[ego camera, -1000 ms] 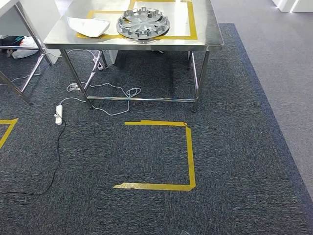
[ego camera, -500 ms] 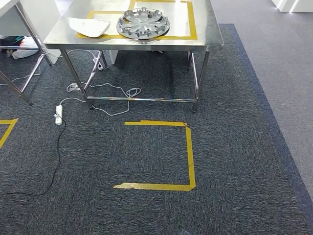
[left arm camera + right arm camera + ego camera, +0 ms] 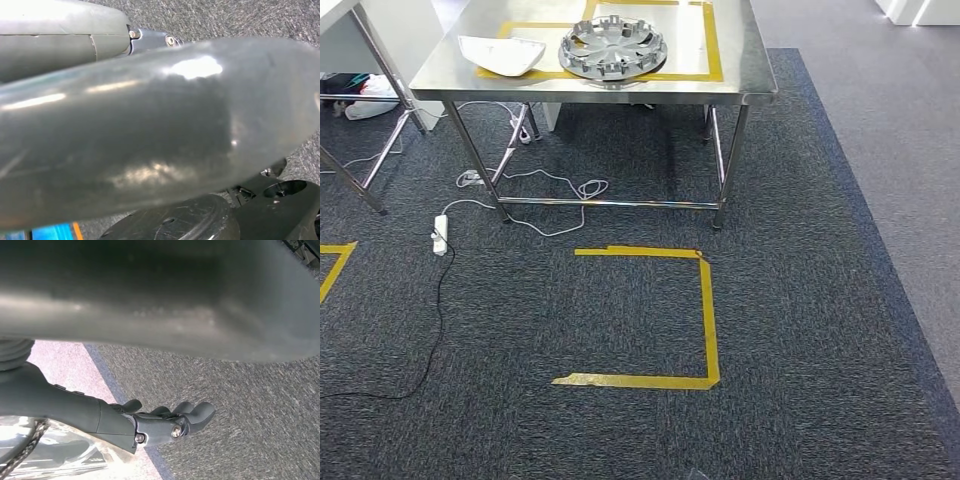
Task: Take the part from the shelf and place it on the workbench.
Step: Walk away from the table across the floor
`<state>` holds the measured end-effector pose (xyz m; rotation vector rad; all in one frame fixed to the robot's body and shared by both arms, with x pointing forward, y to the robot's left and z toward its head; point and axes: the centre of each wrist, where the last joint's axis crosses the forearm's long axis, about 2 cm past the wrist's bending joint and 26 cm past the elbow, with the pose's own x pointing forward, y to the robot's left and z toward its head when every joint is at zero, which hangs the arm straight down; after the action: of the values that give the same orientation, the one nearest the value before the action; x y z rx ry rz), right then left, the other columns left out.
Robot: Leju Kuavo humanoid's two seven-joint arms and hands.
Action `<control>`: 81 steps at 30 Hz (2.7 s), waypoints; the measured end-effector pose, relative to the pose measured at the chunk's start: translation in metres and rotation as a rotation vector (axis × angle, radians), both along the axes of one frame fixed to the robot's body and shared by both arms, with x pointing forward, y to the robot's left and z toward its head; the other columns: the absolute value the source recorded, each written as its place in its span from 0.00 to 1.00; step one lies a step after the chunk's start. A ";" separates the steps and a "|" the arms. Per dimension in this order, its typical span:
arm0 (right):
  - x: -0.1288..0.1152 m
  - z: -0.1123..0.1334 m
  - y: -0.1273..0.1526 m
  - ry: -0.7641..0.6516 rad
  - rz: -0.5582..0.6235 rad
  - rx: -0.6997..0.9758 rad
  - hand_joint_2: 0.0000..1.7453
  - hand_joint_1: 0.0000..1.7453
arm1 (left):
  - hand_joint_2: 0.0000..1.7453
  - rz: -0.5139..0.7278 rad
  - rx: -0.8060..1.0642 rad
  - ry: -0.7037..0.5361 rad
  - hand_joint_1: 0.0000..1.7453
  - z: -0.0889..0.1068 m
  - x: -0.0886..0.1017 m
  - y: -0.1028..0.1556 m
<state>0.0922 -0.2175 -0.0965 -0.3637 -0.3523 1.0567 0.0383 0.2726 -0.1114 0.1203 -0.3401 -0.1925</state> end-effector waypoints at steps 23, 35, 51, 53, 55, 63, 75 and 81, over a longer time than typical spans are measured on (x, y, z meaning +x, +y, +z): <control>-0.010 -0.001 -0.004 -0.089 -0.042 -0.059 0.00 0.00 | 0.00 -0.001 0.028 -0.030 0.00 0.000 0.005 0.005; -0.011 -0.002 -0.004 -0.086 -0.038 -0.060 0.00 0.00 | 0.00 0.000 0.027 -0.026 0.00 0.000 0.005 0.005; -0.011 -0.002 -0.007 -0.074 -0.020 -0.048 0.00 0.00 | 0.00 0.007 0.004 -0.019 0.00 0.000 0.003 0.003; -0.010 -0.002 -0.007 -0.077 -0.019 -0.047 0.00 0.00 | 0.00 0.008 0.002 -0.015 0.00 0.000 0.001 0.004; -0.010 -0.002 -0.007 -0.078 -0.018 -0.046 0.00 0.00 | 0.00 0.007 0.001 -0.018 0.00 0.000 0.002 0.004; -0.010 -0.002 -0.007 -0.088 -0.010 -0.028 0.00 0.00 | 0.00 0.003 -0.008 -0.029 0.00 0.000 0.002 0.004; -0.010 -0.001 -0.005 -0.104 0.005 -0.016 0.00 0.00 | 0.00 0.008 -0.019 -0.029 0.00 0.000 0.001 0.004; -0.009 -0.001 -0.006 -0.108 0.004 -0.011 0.00 0.00 | 0.00 0.011 -0.022 -0.028 0.00 0.000 0.001 0.003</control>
<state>0.0832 -0.2231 -0.0976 -0.4312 -0.4442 1.0456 0.0388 0.2756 -0.1115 0.1029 -0.3692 -0.1766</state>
